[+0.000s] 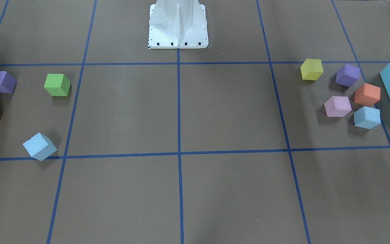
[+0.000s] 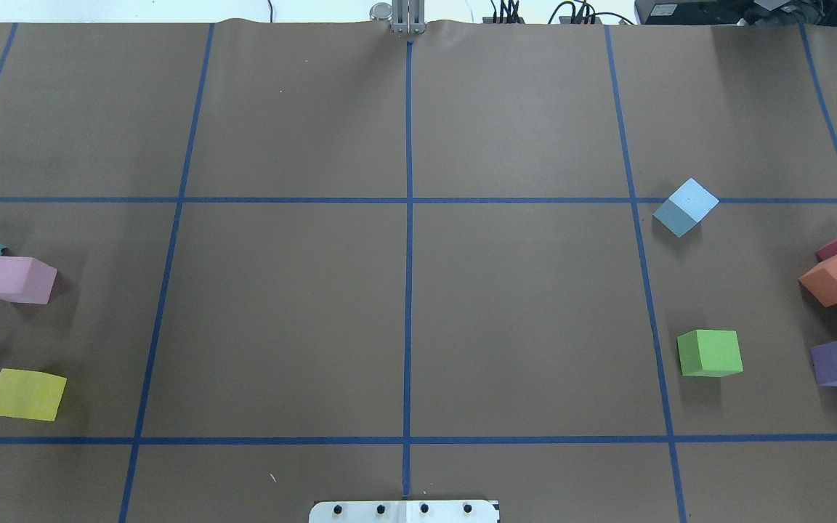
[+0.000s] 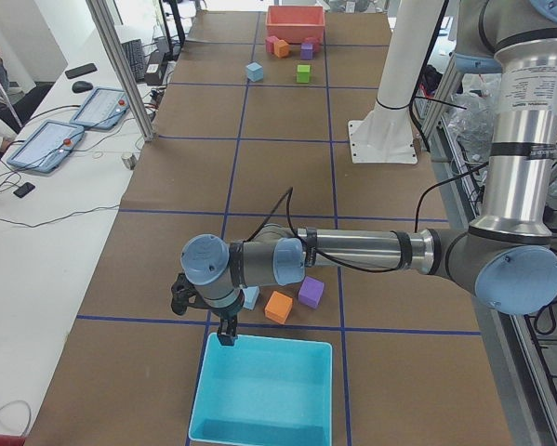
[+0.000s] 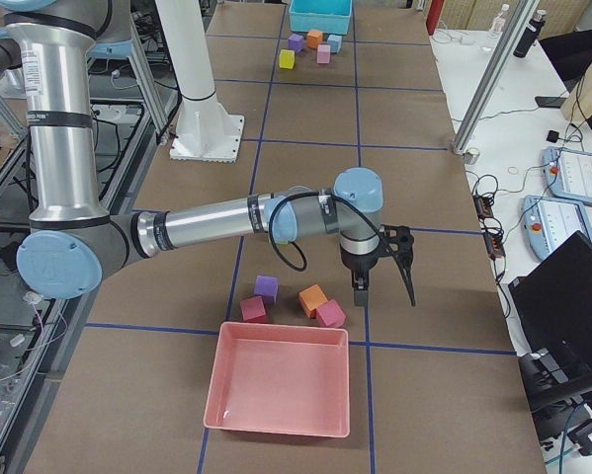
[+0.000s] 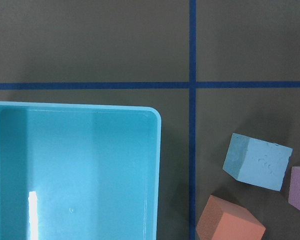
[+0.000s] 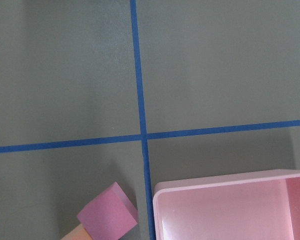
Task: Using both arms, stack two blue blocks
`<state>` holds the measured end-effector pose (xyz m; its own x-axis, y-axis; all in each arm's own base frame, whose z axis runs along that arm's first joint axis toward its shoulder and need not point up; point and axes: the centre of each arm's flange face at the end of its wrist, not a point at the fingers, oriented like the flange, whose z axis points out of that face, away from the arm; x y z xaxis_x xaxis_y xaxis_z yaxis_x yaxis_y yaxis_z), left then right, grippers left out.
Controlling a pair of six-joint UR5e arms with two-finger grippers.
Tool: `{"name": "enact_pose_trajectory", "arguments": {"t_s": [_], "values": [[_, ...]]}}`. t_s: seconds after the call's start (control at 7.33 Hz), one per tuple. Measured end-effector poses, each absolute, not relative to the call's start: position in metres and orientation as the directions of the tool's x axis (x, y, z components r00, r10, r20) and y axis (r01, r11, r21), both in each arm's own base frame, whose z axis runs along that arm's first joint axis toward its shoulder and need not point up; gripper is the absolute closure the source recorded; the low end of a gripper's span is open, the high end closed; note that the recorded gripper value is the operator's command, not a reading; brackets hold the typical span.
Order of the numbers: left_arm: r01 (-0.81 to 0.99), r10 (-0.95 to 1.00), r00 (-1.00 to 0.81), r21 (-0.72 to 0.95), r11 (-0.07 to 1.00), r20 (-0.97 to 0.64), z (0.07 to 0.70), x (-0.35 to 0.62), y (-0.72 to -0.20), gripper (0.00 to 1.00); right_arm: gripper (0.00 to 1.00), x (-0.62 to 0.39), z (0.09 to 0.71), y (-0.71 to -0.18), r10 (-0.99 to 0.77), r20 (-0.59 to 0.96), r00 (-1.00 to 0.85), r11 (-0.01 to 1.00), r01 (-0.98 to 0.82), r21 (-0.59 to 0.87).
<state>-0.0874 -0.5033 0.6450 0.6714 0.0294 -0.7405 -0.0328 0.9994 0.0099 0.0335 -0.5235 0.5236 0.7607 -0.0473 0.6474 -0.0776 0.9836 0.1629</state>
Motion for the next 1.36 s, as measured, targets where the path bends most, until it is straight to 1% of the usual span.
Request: {"name": "enact_pose_trajectory", "arguments": {"t_s": [0.27,0.55,0.68,0.82,1.09,1.36], "values": [[-0.021,0.037,0.674,0.031,0.999,-0.738,0.599,-0.061,-0.526,0.00,0.00,-0.055,0.460,-0.547,-0.241,0.641,0.729,0.957,0.070,0.280],[-0.072,0.061,0.671,0.017,0.997,-0.739,0.570,0.007,-0.545,0.00,0.00,-0.124,0.435,-0.548,-0.352,0.634,0.689,0.929,0.174,0.327],[-0.098,0.084,0.669,0.024,0.995,-0.739,0.574,0.031,-0.549,0.01,0.00,-0.146,0.428,-0.546,-0.392,0.632,0.669,0.915,0.210,0.345],[-0.121,0.110,0.665,0.038,0.992,-0.739,0.591,0.049,-0.552,0.01,0.00,-0.165,0.425,-0.544,-0.423,0.632,0.650,0.903,0.243,0.355],[-0.139,0.139,0.659,0.062,0.988,-0.740,0.625,0.073,-0.560,0.01,0.00,-0.200,0.445,-0.547,-0.512,0.607,0.607,0.858,0.338,0.386],[-0.153,0.146,0.656,0.059,0.986,-0.740,0.631,0.093,-0.562,0.01,0.01,-0.226,0.460,-0.558,-0.549,0.594,0.588,0.836,0.387,0.389]]}}
